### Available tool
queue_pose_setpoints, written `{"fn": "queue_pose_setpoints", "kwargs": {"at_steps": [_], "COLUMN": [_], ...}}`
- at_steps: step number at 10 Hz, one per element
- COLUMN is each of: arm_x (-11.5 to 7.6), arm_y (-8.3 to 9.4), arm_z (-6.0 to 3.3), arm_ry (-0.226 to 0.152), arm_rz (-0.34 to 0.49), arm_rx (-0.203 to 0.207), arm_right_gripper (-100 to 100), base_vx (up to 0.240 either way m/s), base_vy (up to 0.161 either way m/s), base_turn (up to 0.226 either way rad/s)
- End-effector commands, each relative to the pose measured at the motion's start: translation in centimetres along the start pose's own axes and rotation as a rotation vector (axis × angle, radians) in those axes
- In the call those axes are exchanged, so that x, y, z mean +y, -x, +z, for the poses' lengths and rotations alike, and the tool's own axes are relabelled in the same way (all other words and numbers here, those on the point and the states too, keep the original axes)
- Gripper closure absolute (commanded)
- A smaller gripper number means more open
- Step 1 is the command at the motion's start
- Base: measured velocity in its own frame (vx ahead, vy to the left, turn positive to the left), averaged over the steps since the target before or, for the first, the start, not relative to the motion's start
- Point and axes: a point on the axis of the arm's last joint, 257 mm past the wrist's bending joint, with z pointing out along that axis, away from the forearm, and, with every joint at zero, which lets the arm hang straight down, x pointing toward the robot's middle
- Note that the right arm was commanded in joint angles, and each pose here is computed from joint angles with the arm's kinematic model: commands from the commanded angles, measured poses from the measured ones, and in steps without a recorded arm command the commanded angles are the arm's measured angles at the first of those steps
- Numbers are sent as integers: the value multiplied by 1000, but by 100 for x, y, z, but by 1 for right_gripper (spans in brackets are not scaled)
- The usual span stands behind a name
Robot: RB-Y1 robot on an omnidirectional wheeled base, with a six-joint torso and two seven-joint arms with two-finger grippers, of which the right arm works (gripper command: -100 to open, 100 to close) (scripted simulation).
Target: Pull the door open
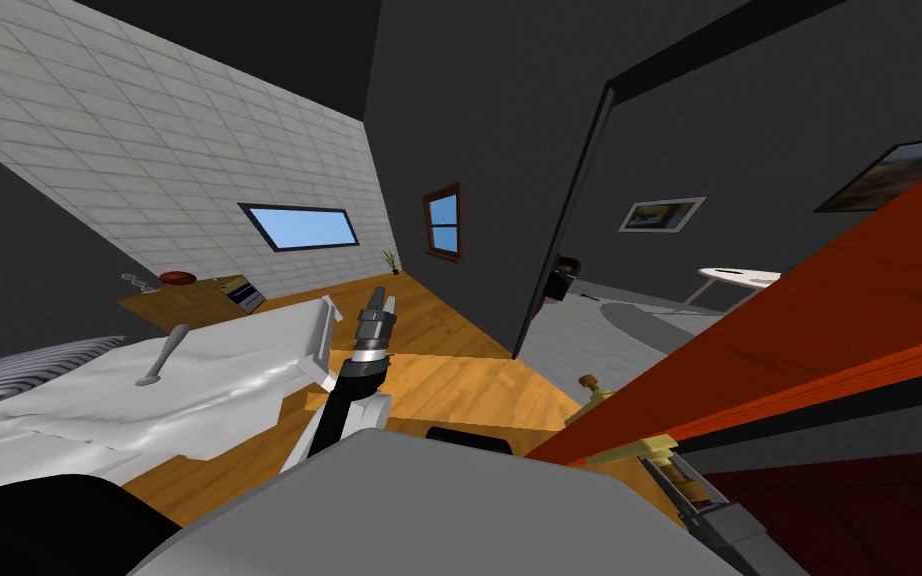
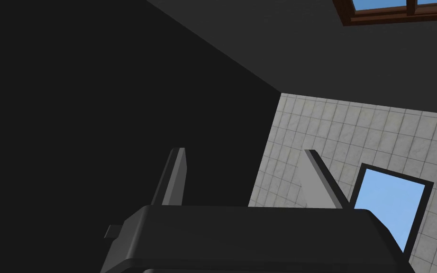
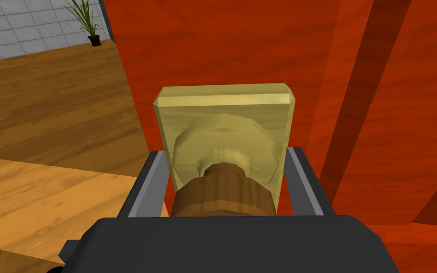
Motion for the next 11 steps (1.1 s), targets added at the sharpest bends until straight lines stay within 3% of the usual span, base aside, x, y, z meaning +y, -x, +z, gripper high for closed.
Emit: {"fn": "queue_pose_setpoints", "kwargs": {"at_steps": [1, 4, 11], "arm_x": [-13, -13, -156], "arm_y": [13, 13, 53], "arm_z": [-12, -12, -255], "arm_ry": [-1, -1, -47], "arm_rz": [3, 3, 5], "arm_rx": [-3, -3, 14], "arm_right_gripper": [100, 100, 100], "base_vx": [-31, -10, -9], "base_vy": [-10, -1, -3], "base_turn": [7, 2, 85]}}
